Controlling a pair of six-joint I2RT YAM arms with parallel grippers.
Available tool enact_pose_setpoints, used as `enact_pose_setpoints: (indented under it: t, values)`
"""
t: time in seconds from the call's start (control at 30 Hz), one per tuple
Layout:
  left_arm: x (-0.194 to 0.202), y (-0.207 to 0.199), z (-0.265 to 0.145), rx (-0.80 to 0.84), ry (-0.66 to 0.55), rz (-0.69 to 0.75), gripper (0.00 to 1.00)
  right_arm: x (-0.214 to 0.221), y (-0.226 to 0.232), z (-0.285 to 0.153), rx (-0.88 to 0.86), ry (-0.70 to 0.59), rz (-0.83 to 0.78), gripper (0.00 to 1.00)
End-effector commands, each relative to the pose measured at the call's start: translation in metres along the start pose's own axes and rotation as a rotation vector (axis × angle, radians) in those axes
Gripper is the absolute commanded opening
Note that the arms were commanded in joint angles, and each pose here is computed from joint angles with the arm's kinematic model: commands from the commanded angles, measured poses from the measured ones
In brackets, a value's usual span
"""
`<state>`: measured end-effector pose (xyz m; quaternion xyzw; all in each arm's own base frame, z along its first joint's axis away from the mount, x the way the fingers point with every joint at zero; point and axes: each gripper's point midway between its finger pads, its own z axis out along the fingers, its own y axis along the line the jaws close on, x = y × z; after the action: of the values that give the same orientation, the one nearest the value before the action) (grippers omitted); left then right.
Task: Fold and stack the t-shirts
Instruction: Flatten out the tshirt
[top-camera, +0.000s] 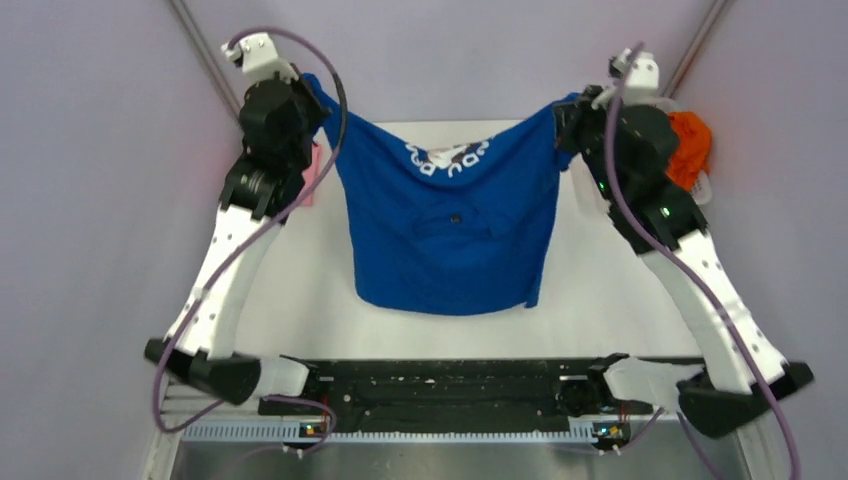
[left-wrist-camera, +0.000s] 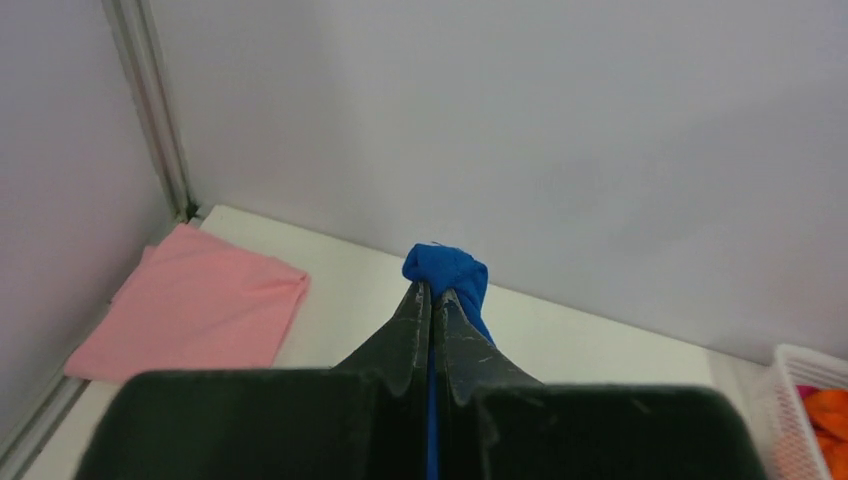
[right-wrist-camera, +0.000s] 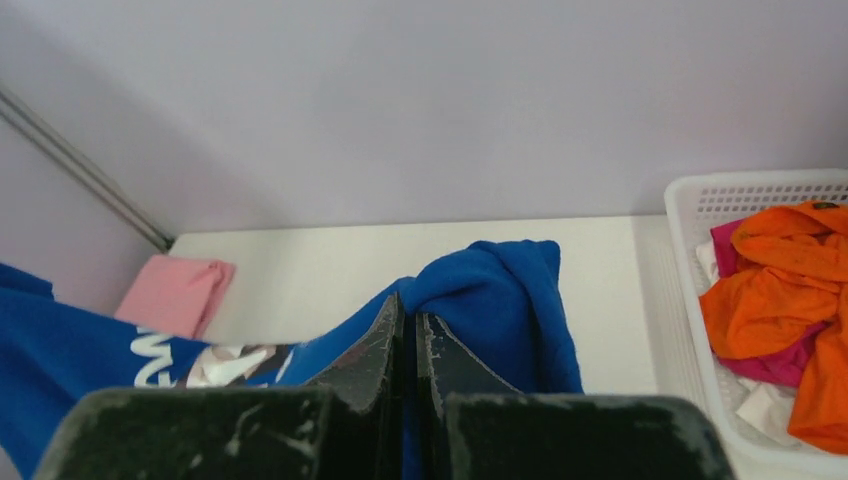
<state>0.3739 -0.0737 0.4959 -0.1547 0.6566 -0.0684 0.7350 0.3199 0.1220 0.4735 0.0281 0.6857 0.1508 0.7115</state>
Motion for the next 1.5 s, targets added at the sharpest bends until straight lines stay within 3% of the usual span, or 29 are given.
enact_pose_setpoints:
  t: [0.0,0.2,0.37,0.67,0.87,0.9,0.93,0.97,1.0,1.13,1.2,1.23,1.37,1.47]
  values:
    - [-0.028,0.0,0.055,0.043,0.011,-0.061,0.0,-0.042,-0.011,0.063,0.003,-0.08,0.021,0.0]
    - [-0.091,0.005,0.063,0.055,-0.09,-0.084,0.0,-0.093,-0.017,0.086,-0.099,-0.124,0.066,0.0]
    - [-0.061,0.043,0.041,-0.038,-0.012,-0.051,0.0,-0.059,-0.038,0.067,-0.079,0.0,0.093,0.0]
    - [0.132,0.124,-0.023,-0.26,0.457,0.001,0.0,0.124,-0.09,0.018,0.043,0.53,0.13,0.0]
    - [0.278,0.158,-0.038,-0.334,0.75,0.002,0.0,0.256,-0.142,0.021,0.243,0.794,0.175,0.0]
    - [0.297,0.164,-0.04,-0.362,0.809,0.01,0.0,0.272,-0.15,0.027,0.27,0.824,0.176,0.04]
    - [0.313,0.169,-0.042,-0.389,0.862,0.016,0.0,0.285,-0.157,0.034,0.295,0.843,0.171,0.15]
    - [0.325,0.172,-0.043,-0.409,0.907,0.02,0.04,0.298,-0.164,0.039,0.32,0.869,0.169,0.3]
    - [0.333,0.174,-0.045,-0.43,0.951,0.027,0.15,0.309,-0.169,0.043,0.333,0.898,0.163,0.39]
    - [0.337,0.171,-0.045,-0.447,1.015,0.023,0.51,0.326,-0.186,0.048,0.406,0.926,0.135,0.59]
    - [0.328,0.164,-0.041,-0.415,0.992,0.008,0.78,0.321,-0.192,0.046,0.444,0.906,0.113,0.69]
    - [0.323,0.158,-0.039,-0.393,0.983,-0.004,0.85,0.318,-0.193,0.044,0.448,0.899,0.103,0.73]
    - [0.308,0.122,-0.025,-0.223,0.96,-0.074,0.98,0.304,-0.18,0.03,0.423,0.863,0.086,0.93]
    - [0.309,0.088,-0.014,-0.065,0.958,-0.142,0.99,0.306,-0.161,0.011,0.393,0.851,0.096,0.95]
